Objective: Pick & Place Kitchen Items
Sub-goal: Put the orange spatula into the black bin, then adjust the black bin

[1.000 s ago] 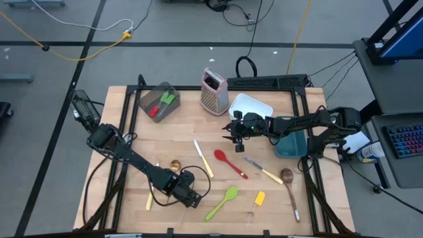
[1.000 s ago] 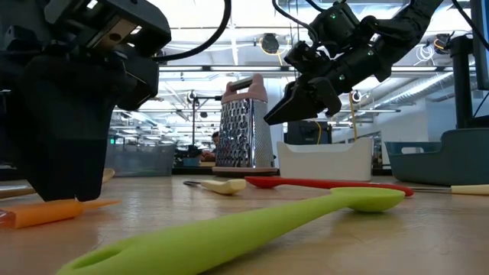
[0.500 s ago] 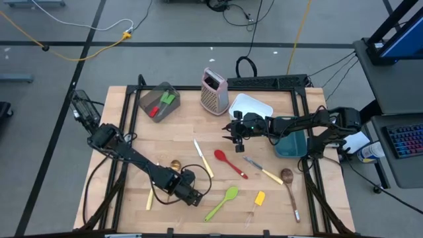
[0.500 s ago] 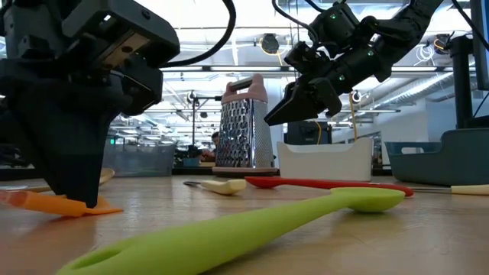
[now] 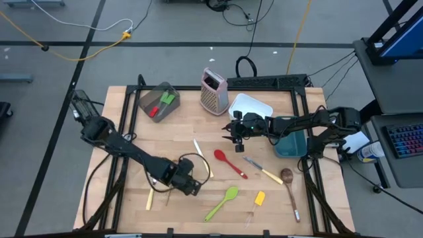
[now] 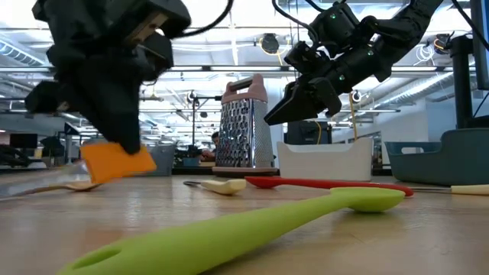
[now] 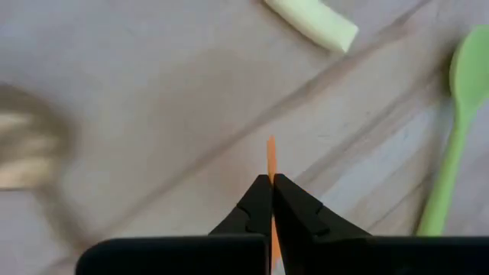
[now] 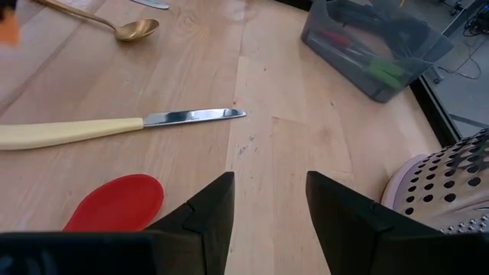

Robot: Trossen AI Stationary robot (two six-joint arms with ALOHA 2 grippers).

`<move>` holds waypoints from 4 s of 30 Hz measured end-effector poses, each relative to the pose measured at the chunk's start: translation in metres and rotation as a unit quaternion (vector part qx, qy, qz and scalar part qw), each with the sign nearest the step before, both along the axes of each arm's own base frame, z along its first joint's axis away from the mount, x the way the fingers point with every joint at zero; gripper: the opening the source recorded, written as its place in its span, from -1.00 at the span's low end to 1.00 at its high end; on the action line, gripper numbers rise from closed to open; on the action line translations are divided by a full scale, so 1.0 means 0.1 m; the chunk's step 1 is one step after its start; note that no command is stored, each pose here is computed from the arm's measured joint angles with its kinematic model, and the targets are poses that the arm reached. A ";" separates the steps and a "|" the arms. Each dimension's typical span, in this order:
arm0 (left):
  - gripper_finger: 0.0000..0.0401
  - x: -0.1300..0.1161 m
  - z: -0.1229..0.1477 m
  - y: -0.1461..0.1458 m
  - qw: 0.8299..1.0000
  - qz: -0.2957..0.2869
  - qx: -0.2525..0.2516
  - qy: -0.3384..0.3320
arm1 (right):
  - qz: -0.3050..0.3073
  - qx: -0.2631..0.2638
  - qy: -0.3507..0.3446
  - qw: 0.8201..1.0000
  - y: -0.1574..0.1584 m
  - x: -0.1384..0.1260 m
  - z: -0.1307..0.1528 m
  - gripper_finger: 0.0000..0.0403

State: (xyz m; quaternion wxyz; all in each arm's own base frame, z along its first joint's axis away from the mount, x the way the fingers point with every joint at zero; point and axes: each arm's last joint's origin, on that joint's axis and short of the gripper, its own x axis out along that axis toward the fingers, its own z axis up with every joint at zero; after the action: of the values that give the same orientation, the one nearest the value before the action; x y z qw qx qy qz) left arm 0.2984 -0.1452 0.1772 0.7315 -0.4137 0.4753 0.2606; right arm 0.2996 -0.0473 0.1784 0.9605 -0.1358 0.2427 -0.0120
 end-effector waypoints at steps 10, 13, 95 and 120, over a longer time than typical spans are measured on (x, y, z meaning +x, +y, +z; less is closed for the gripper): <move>-0.99 -0.08 0.28 0.51 0.994 -0.003 0.104 0.022 | -0.001 0.002 -0.004 1.000 0.00 0.00 0.01 -0.23; -0.98 -0.10 0.33 0.71 0.992 0.010 0.118 0.042 | -0.001 0.002 -0.004 1.000 0.00 0.00 0.01 -0.23; -0.85 -0.83 0.05 3.37 0.939 0.035 0.243 0.241 | -0.009 0.106 -0.018 0.994 0.29 -0.11 -0.18 -0.23; -0.57 -0.75 0.08 3.43 0.941 0.071 0.270 0.192 | -0.009 0.106 -0.018 0.994 0.29 -0.11 -0.18 -0.23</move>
State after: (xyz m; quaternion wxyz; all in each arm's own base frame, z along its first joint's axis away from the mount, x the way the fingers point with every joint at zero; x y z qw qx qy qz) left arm 0.2237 0.1973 0.1853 0.6901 -0.1752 0.4881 0.5048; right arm 0.2883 -0.0187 0.1606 0.9736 -0.0307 0.2263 0.0024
